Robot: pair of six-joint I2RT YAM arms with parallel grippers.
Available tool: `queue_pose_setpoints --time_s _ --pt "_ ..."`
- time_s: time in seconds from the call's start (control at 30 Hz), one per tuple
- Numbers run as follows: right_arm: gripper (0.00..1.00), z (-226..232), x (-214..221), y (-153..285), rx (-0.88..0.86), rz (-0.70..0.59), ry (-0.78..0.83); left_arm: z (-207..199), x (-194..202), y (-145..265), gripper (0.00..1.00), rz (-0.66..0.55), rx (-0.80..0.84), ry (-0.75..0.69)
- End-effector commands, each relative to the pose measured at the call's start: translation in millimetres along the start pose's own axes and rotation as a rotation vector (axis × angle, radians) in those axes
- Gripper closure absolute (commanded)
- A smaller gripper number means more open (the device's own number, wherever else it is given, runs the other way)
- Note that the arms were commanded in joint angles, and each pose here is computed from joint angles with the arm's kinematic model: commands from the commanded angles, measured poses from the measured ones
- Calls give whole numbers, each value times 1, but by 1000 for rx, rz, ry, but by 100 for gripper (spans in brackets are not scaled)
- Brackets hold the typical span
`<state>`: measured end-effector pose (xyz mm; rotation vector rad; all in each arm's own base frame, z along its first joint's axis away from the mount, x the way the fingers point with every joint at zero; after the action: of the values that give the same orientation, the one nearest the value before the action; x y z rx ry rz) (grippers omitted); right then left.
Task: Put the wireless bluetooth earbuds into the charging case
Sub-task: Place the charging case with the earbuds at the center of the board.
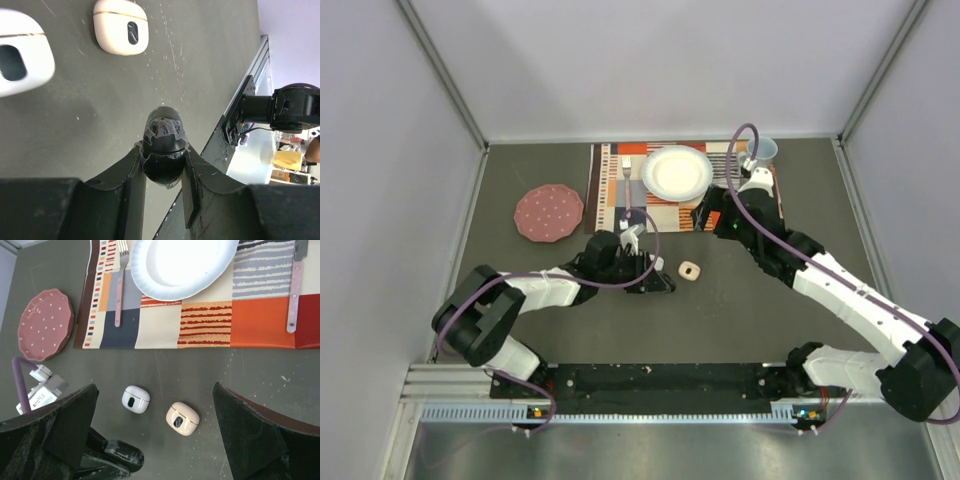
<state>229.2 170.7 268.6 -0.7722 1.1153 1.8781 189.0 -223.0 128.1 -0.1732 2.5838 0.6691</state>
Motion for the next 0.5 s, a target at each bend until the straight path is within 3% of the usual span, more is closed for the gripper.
queue_pose_setpoints --time_s 0.0,0.27,0.47 --pt "1 0 -8 6 -21 -33 -35 -16 -8 -12 100 -39 25 -38" --pt "1 1 -5 5 -36 -14 -58 -11 -1 -22 100 -15 29 -1" --pt "1 -3 1 5 -22 -4 -74 -4 2 -28 95 -6 19 33"
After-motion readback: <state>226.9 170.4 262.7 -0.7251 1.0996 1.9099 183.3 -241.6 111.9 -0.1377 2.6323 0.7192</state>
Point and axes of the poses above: each gripper's point midway between its finger pads, its own y axis back along the fingers, its own z axis along the line the jaws close on, x = y × z, the point moved 10 cm from there along y, back along the fingers, and after that the axes turned 2 degrees about -y, right-handed, at the moved point
